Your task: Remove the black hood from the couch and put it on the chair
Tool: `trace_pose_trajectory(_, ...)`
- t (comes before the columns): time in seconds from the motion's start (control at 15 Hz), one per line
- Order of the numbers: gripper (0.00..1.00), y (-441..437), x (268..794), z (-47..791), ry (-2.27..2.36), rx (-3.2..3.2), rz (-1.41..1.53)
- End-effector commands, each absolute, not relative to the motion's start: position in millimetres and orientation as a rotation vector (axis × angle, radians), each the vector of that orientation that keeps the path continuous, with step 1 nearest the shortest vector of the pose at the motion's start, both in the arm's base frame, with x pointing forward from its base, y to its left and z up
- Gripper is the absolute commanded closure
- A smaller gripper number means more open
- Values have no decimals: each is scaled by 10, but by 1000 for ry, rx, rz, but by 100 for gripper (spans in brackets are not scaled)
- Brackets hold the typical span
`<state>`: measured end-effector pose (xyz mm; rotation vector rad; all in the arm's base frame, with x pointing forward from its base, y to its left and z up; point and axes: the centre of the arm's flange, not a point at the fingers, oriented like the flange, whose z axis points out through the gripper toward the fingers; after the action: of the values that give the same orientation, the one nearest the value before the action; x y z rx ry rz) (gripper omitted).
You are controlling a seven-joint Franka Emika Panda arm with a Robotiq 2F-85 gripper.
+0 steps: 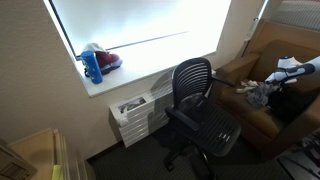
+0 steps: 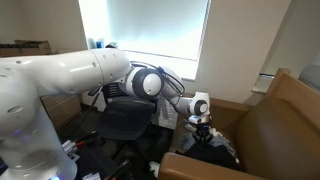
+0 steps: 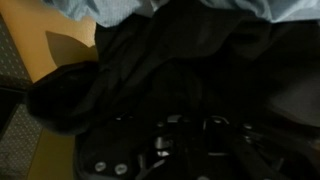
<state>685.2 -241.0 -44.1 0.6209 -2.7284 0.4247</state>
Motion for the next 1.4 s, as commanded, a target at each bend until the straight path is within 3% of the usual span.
trace_pose_trajectory(0.0, 98, -2066, 7457, -174, -2775, 825, 480)
trace_pose_trajectory(0.73, 98, -1383, 7644, 2045, -3025, 1284, 1040)
trace_pose_trajectory(1.33, 98, -1202, 7423, 3130, -3014, 1802, 1148)
